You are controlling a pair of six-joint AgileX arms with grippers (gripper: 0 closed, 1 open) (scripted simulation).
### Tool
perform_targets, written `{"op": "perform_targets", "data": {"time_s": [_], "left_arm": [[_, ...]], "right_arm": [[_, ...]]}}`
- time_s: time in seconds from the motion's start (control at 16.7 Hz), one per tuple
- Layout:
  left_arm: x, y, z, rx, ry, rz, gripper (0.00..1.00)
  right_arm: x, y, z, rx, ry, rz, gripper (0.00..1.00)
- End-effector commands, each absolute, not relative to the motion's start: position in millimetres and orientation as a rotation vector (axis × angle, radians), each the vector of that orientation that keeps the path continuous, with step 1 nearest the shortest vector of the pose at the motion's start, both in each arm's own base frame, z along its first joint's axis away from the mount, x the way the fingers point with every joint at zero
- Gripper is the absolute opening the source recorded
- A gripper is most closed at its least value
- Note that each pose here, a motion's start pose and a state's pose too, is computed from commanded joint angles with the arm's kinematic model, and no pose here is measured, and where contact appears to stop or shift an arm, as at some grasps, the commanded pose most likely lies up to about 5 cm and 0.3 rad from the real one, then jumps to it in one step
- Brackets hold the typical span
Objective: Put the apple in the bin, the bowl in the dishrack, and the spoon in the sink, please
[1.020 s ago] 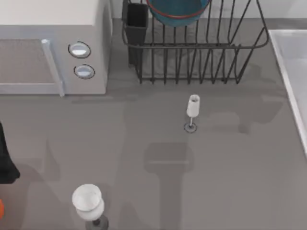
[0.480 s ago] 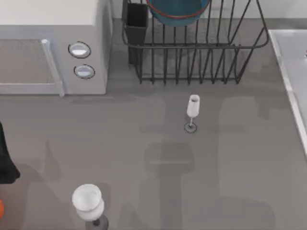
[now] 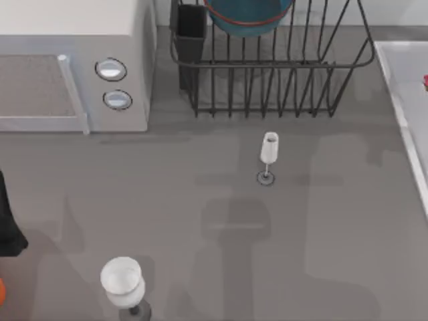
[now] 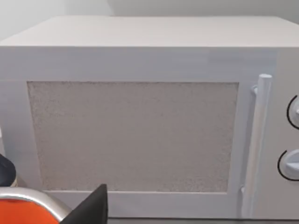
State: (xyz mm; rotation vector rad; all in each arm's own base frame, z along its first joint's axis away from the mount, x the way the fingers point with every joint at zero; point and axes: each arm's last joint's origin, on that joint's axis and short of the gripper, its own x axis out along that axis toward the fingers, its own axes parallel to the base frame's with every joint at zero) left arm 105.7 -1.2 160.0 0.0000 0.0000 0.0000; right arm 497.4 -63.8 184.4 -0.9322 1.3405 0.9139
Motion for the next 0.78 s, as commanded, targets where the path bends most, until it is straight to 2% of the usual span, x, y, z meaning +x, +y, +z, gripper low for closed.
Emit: {"op": "perform_targets", "data": {"time_s": [0.3,0.6,0.78], "left_arm": [[105.7,-1.2,160.0,0.000,0.000,0.000,1.00],[105.7,-1.2,160.0,0.000,0.000,0.000,1.00],[105.7,-1.2,160.0,0.000,0.000,0.000,1.00]], "right_arm": [[496.5,-65.2,157.5,-0.933,1.346,0.913,0.00],[496.3,-65.5,154.5,-0.934,1.344,0.912,0.00],[496.3,-65.5,154.5,-0.934,1.344,0.912,0.23]]}}
